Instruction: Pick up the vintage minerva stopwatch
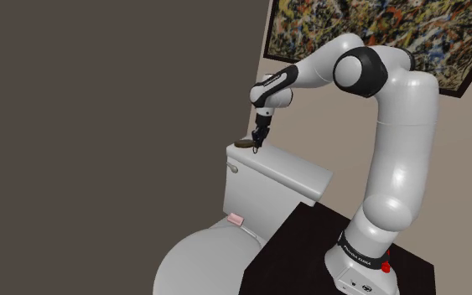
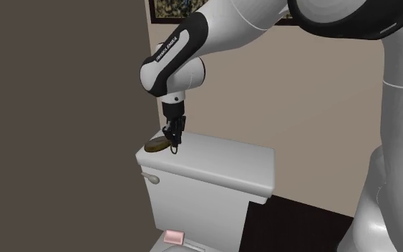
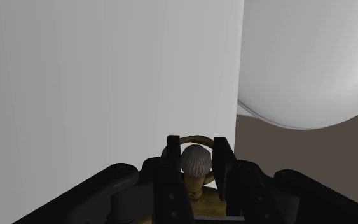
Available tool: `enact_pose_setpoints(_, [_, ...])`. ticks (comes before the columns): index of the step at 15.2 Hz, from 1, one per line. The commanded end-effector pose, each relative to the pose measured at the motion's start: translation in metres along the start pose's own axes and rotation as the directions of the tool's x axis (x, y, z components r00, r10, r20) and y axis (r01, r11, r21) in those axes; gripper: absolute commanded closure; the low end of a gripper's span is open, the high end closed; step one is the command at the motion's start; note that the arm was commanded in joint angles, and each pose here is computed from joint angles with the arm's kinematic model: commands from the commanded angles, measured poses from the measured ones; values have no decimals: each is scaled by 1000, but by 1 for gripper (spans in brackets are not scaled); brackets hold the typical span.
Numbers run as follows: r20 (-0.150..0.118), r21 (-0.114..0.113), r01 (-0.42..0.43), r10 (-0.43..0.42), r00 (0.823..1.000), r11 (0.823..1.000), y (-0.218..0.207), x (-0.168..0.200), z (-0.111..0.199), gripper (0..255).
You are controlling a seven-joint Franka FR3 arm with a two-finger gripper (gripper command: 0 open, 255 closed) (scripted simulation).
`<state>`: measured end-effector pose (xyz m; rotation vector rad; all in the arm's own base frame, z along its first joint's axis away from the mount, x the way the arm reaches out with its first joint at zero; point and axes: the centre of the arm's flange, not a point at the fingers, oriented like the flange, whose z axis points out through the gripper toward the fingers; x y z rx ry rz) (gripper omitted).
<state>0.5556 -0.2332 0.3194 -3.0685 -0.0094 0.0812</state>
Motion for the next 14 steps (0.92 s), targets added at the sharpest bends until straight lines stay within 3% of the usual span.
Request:
enact_pose_setpoints(1, [0, 0, 0, 0, 1000, 1000, 0, 0, -11, 255])
enact_pose_setpoints(14, [0, 0, 0, 0, 1000, 1000, -5, -3, -70, 255])
